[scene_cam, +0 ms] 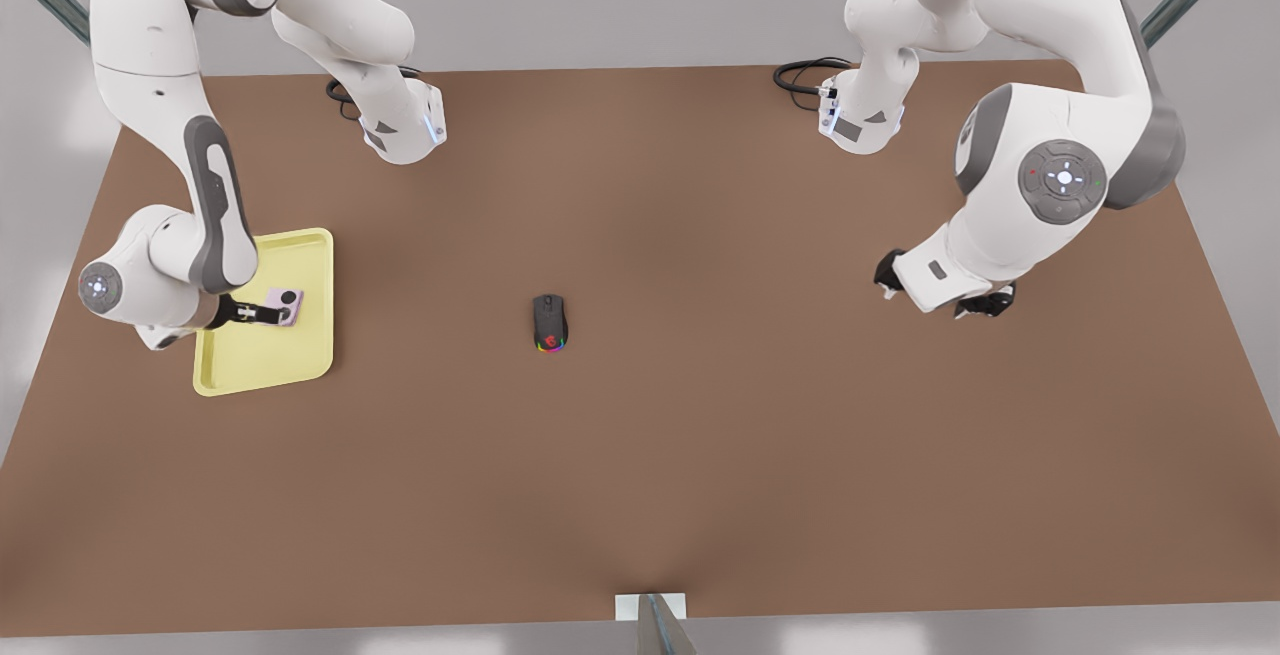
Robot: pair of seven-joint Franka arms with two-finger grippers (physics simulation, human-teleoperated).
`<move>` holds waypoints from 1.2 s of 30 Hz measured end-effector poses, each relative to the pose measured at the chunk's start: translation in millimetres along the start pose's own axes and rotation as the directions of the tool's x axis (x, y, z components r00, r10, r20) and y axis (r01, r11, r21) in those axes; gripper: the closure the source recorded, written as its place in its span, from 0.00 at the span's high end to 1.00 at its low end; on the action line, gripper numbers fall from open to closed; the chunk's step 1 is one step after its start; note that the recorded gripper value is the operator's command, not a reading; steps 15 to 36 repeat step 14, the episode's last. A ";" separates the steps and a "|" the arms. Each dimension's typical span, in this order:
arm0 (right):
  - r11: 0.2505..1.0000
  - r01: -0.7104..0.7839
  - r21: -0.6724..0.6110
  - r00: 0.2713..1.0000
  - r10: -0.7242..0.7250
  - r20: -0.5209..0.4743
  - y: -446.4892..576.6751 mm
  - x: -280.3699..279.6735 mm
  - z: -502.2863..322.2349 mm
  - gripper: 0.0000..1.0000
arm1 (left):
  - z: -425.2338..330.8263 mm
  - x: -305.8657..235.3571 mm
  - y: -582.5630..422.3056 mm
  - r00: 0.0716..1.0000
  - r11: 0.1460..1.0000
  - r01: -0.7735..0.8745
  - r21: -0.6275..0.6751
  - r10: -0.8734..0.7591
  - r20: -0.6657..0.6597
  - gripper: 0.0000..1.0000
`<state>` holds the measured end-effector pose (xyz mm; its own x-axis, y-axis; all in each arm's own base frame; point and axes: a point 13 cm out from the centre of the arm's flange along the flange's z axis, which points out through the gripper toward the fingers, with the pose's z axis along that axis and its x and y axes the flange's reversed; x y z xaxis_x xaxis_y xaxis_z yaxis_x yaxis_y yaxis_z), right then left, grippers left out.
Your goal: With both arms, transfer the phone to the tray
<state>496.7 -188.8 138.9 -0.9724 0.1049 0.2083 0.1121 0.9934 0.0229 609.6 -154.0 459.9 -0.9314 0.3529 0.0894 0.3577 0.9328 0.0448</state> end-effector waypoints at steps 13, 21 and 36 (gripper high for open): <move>0.962 0.257 0.088 0.937 -0.271 0.220 176.9 -37.2 -327.3 1.00 | -0.8 -0.6 27.0 0.999 0.998 0.041 -0.037 -0.041 0.011 1.00; 0.965 0.248 0.082 0.944 -0.260 0.204 173.4 -33.9 -324.4 1.00 | -0.7 -1.2 27.8 0.999 0.998 0.047 -0.039 -0.046 0.014 1.00; 0.965 0.248 0.082 0.944 -0.260 0.204 173.4 -33.9 -324.4 1.00 | -0.7 -1.2 27.8 0.999 0.998 0.047 -0.039 -0.046 0.014 1.00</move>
